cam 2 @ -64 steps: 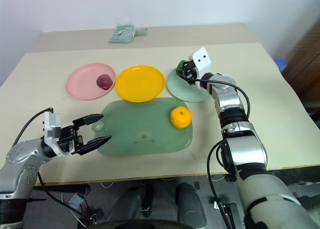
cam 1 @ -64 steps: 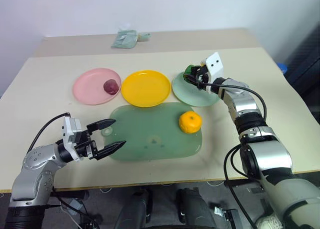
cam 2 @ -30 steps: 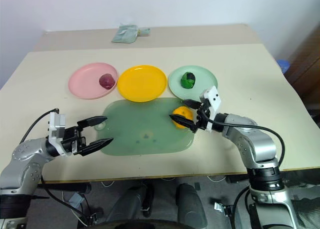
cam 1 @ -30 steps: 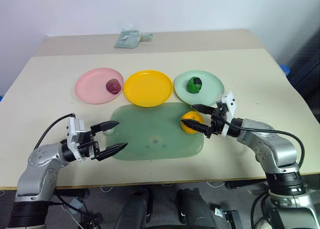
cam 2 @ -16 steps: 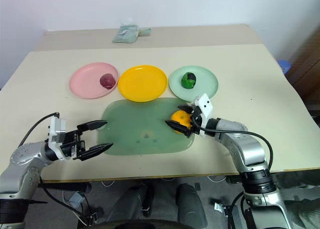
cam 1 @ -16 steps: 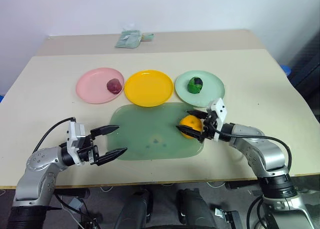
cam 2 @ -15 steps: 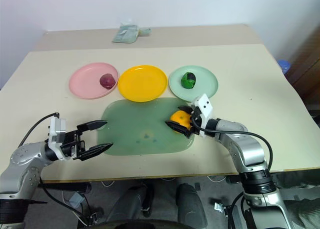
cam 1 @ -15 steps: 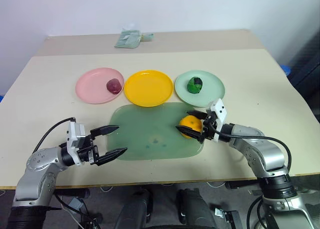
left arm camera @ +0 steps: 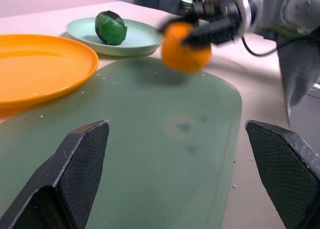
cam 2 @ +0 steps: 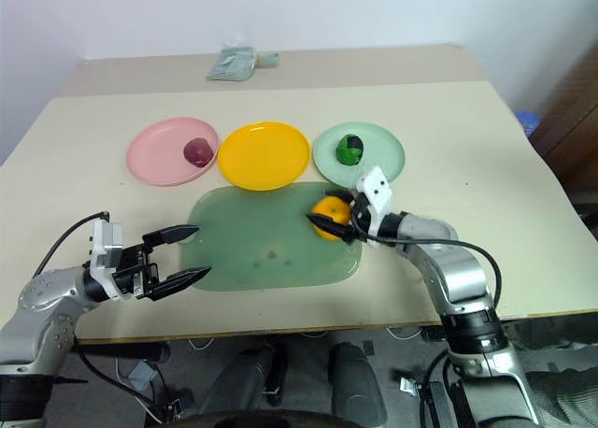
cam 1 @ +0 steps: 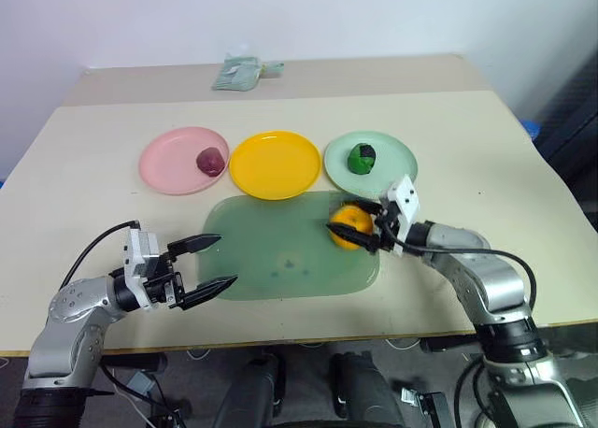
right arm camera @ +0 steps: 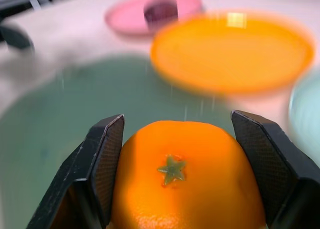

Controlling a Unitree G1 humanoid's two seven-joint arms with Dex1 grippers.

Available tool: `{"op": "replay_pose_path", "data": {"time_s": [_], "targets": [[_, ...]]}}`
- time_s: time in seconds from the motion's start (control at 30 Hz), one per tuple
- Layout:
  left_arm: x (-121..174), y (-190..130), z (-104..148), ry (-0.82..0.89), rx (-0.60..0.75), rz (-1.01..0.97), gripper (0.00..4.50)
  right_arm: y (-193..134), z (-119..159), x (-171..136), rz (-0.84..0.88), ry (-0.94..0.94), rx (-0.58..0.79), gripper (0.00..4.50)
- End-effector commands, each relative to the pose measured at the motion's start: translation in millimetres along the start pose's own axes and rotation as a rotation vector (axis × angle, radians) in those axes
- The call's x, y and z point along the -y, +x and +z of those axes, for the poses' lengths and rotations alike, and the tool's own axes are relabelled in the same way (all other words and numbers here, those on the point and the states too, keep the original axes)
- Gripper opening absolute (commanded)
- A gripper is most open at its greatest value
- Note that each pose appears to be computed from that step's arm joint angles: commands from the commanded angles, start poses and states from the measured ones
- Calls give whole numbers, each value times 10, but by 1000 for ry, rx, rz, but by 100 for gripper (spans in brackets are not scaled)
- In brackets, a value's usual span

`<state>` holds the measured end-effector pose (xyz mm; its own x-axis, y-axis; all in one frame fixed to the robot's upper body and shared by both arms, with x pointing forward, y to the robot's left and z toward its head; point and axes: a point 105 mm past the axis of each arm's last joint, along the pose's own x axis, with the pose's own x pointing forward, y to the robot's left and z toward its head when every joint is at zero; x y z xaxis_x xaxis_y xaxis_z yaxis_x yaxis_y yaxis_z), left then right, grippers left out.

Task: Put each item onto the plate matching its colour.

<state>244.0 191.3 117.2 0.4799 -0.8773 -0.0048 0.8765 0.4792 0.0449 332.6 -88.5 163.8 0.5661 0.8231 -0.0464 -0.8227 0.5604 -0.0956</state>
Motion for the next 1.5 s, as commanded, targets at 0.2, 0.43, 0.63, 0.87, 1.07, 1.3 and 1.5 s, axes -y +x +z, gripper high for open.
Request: {"op": "replay_pose_path", "data": {"time_s": [0.2,0.43,0.63,0.87,1.07,1.3,1.5], "targets": [[-189,-12,61,23,37,195,450,842,395,205,-93,-117,129,318],[-308,8,135,94,50,358,450,1440,385,274,-150,-115,117,318],[-348,-20,127,96,13,453,450,1570,222,214,-165,-138,50,444],[-355,65,176,130,41,448,450,1342,299,354,-158,-165,159,444],[-367,47,130,142,35,402,450,490,331,414,-140,-235,246,444],[-345,-103,203,126,7,333,450,-739,82,111,-224,-184,64,444],[-290,-112,230,100,-6,279,450,-1307,-52,-28,-368,-92,-14,444]]}}
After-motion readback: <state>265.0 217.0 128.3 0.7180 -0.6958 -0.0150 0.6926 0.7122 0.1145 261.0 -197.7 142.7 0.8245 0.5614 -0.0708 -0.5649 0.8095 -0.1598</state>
